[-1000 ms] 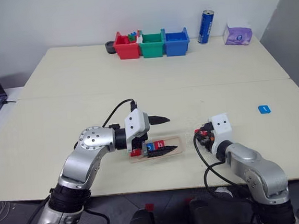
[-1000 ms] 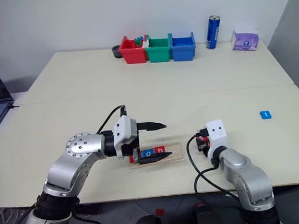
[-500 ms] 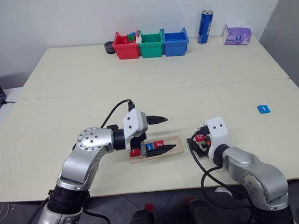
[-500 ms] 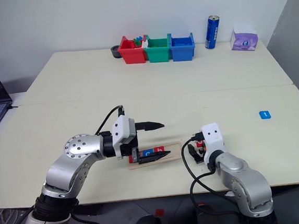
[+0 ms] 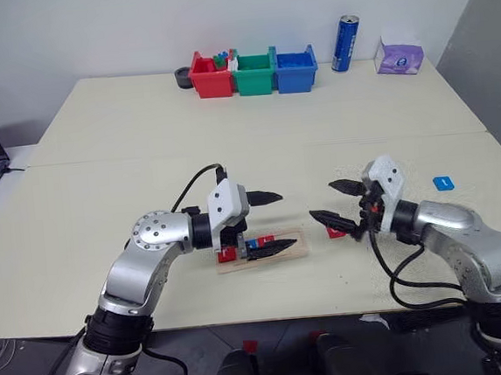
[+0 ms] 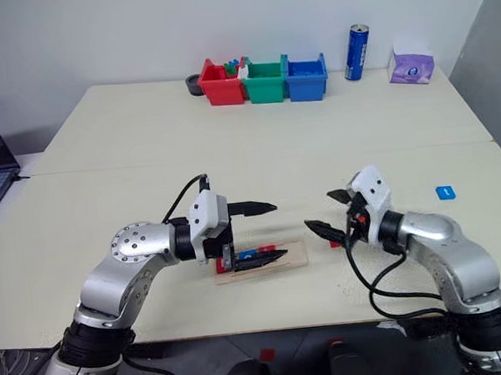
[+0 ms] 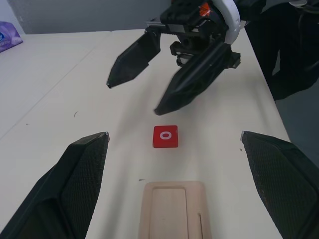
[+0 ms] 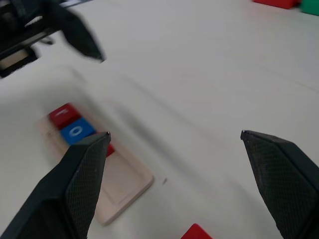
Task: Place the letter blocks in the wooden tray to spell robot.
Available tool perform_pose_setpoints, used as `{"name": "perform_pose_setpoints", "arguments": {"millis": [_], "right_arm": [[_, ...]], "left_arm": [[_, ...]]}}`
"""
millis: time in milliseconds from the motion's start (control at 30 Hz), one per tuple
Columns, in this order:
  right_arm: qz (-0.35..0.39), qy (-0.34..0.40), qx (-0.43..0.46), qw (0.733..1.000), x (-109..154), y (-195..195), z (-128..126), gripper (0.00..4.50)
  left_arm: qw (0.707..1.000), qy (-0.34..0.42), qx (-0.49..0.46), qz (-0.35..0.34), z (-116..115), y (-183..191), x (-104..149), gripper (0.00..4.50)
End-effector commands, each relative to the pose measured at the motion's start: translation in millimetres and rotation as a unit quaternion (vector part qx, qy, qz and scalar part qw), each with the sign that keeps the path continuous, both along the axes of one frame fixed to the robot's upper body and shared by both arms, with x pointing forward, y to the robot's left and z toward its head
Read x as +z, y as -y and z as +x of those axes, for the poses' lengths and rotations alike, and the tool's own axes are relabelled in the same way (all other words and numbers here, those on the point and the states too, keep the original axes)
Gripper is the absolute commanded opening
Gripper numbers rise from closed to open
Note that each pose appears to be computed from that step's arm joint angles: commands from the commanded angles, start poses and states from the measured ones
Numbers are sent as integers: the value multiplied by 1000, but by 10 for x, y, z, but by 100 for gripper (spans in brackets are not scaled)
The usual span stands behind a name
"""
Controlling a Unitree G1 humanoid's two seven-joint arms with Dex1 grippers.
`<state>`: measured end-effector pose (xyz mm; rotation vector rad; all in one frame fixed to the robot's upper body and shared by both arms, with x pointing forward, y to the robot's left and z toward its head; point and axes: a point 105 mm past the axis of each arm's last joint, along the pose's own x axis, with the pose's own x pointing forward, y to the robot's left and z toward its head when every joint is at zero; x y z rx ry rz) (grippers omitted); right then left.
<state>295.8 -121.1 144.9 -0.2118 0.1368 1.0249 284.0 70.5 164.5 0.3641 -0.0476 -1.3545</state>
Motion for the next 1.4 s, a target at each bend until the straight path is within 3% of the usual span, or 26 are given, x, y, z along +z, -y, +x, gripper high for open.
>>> {"name": "perform_pose_setpoints", "arguments": {"millis": [33, 400, 900, 1200, 1400], "right_arm": [[-26, 21, 72, 997, -114, 21, -35, 445], [-79, 19, 104, 991, -449, 165, 235, 445], [-93, -9, 105, 990, -586, 326, 277, 445], [-85, -3, 98, 992, -528, 320, 308, 143], [-61, 19, 127, 990, -279, 103, 285, 143]], "left_arm": [[1000, 17, -23, -9, -43, 47, 106, 450], [999, 16, -27, -2, -70, 24, 94, 450], [999, 16, -31, 2, -53, 16, 96, 450], [999, 26, -35, -1, -48, 26, 113, 450], [999, 24, -30, 9, -99, -191, 112, 450]]}}
